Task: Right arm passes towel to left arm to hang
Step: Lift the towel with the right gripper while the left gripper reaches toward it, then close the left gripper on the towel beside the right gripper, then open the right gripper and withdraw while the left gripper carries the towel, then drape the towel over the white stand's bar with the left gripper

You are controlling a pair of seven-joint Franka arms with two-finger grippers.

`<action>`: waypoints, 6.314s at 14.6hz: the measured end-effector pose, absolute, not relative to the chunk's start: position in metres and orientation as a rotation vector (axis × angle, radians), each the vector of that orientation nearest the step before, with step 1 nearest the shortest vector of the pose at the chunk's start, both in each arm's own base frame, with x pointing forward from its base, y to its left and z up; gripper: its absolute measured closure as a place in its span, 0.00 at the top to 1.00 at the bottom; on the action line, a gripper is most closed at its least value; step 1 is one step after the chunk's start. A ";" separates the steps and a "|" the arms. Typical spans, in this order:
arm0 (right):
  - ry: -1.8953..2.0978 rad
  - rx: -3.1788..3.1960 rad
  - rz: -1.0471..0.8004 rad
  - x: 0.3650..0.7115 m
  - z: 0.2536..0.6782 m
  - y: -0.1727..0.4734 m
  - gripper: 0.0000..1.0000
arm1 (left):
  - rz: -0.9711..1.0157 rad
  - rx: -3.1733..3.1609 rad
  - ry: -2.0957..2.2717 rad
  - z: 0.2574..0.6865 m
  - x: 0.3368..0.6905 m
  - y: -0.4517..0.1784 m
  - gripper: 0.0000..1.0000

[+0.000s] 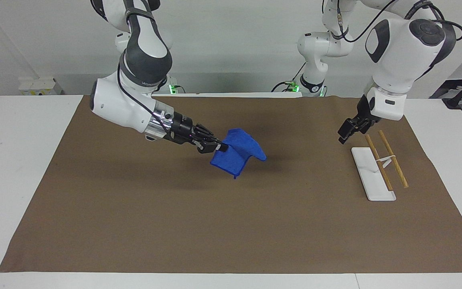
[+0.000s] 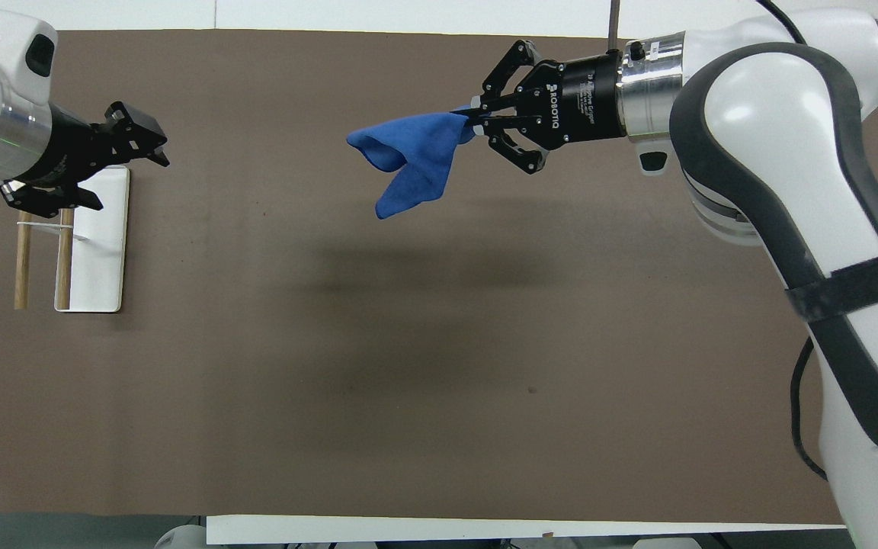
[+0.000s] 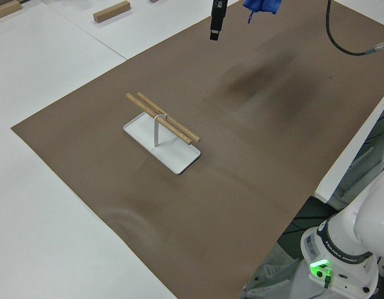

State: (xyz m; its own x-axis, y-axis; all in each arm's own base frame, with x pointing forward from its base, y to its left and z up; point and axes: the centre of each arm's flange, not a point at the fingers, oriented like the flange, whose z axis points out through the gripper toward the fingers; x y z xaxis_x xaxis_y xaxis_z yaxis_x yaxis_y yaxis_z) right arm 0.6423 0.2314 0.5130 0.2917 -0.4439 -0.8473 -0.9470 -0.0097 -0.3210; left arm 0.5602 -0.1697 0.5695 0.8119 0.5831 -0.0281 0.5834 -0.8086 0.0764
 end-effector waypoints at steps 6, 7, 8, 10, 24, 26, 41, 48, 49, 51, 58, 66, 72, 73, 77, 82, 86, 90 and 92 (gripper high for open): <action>1.413 -1.258 0.766 0.630 0.513 0.286 0.03 | -0.099 2.439 1.511 0.568 0.571 -0.201 0.94; 1.421 -1.234 0.770 0.624 0.513 0.300 0.03 | -0.094 2.397 1.516 0.566 0.576 -0.206 0.94; 1.429 -1.210 0.777 0.619 0.513 0.312 0.03 | -0.086 2.356 1.516 0.564 0.581 -0.209 0.94; 1.436 -1.181 0.790 0.609 0.512 0.330 0.03 | -0.050 2.299 1.509 0.563 0.592 -0.212 0.93; 1.446 -1.184 0.777 0.598 0.511 0.350 0.03 | -0.024 2.245 1.418 0.582 0.606 -0.275 0.87; 1.446 -1.184 0.777 0.598 0.511 0.350 0.03 | -0.021 2.237 1.420 0.580 0.607 -0.278 0.85; 1.446 -1.184 0.776 0.598 0.511 0.350 0.13 | 0.062 2.440 1.246 0.572 0.609 -0.264 0.02; 1.196 -1.535 0.483 0.598 0.512 0.351 0.89 | 0.196 2.773 0.909 0.568 0.617 -0.220 0.02; 1.121 -1.664 0.399 0.598 0.512 0.350 0.99 | 0.186 2.783 0.925 0.569 0.618 -0.210 0.02; 0.916 -1.962 0.184 0.599 0.508 0.345 1.00 | 0.155 2.813 0.950 0.569 0.620 -0.187 0.02; 0.458 -2.588 -0.115 0.644 0.477 0.214 1.00 | -0.024 2.956 0.888 0.561 0.606 -0.115 0.02; 0.077 -3.141 -0.065 0.624 0.534 0.117 1.00 | 0.106 2.983 0.714 0.508 0.601 -0.063 0.02; 0.290 -3.176 0.079 0.570 0.622 0.017 1.00 | 0.266 3.049 0.447 0.508 0.611 0.015 0.02; 0.318 -3.173 0.097 0.558 0.635 0.008 1.00 | 0.300 3.061 0.393 0.509 0.612 0.026 0.02; 0.273 -3.170 0.121 0.528 0.673 -0.029 1.00 | 0.404 3.114 0.206 0.512 0.615 0.075 0.02; 0.233 -3.171 0.130 0.526 0.672 -0.032 1.00 | 0.526 3.172 0.029 0.521 0.613 0.130 0.02; 0.177 -3.176 0.147 0.533 0.663 -0.014 1.00 | 0.530 3.197 -0.026 0.520 0.608 0.152 0.02; 0.178 -3.176 0.124 0.534 0.664 -0.016 1.00 | 0.511 3.200 -0.045 0.515 0.610 0.149 0.02; 0.169 -3.176 0.124 0.534 0.664 -0.021 1.00 | 0.493 3.198 -0.049 0.511 0.612 0.143 0.02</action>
